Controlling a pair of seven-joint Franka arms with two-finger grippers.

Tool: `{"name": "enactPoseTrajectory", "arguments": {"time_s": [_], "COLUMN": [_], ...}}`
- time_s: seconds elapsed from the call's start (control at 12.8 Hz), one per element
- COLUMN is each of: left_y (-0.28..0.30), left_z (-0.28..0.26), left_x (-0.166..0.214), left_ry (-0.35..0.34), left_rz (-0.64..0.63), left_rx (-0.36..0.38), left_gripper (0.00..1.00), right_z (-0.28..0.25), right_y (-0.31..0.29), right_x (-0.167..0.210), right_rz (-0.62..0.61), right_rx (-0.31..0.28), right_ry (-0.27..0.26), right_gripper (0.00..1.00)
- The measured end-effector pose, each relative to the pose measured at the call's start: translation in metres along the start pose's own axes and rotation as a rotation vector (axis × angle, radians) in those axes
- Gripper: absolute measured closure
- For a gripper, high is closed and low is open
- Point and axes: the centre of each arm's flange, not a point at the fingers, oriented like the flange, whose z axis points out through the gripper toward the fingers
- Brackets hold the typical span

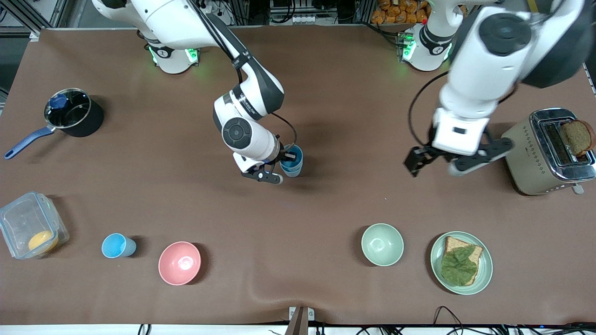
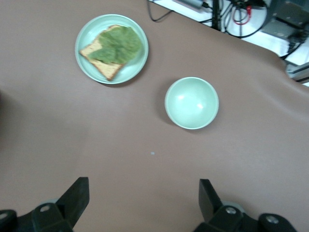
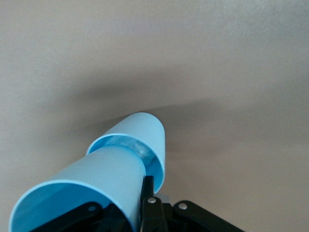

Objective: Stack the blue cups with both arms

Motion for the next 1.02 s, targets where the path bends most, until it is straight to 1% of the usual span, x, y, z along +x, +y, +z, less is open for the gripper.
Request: {"name": "enactPoseTrajectory", "arguments": {"time_s": [0.08, 0.16, 0.31, 0.39, 0.47, 0.63, 0.78, 0.86, 1.02], "left_y": [-0.011, -0.020, -0.042, -0.057, -0.072, -0.101, -0.118, -0.124, -0.136], "left_z": [-0.005, -0.011, -0.022, -0.027, -0.032, -0.041, -0.047, -0.049, -0.057], "left_x": [0.007, 0.014, 0.026, 0.035, 0.042, 0.051, 0.053, 0.053, 0.053], "left_ry": [-0.004, -0.003, -0.017, -0.029, -0.040, -0.064, -0.083, -0.090, -0.112], "left_rz": [0.003, 0.013, 0.039, 0.047, 0.052, 0.078, 0.136, 0.162, 0.201], "left_rx": [0.007, 0.014, 0.009, -0.010, -0.025, -0.013, 0.005, 0.009, -0.004], "left_gripper": [0.00, 0.00, 0.00, 0.00, 0.00, 0.00, 0.00, 0.00, 0.00], "right_z": [0.003, 0.004, 0.002, -0.001, -0.010, -0.051, -0.111, -0.143, -0.195], "right_y": [0.001, 0.001, 0.003, 0.006, 0.010, 0.024, 0.059, 0.087, 0.147], "right_x": [0.000, 0.000, 0.003, 0.005, 0.009, 0.022, 0.038, 0.051, 0.080], "right_rz": [0.001, 0.001, 0.006, 0.011, 0.018, 0.024, -0.036, -0.077, -0.139], "right_rx": [-0.004, -0.007, -0.015, -0.026, -0.036, -0.049, -0.063, -0.065, -0.063], "right_ry": [-0.004, -0.005, -0.011, -0.020, -0.027, -0.029, -0.046, -0.049, -0.032], "right_gripper": [0.96, 0.90, 0.67, 0.55, 0.46, 0.23, 0.01, 0.00, 0.00]}}
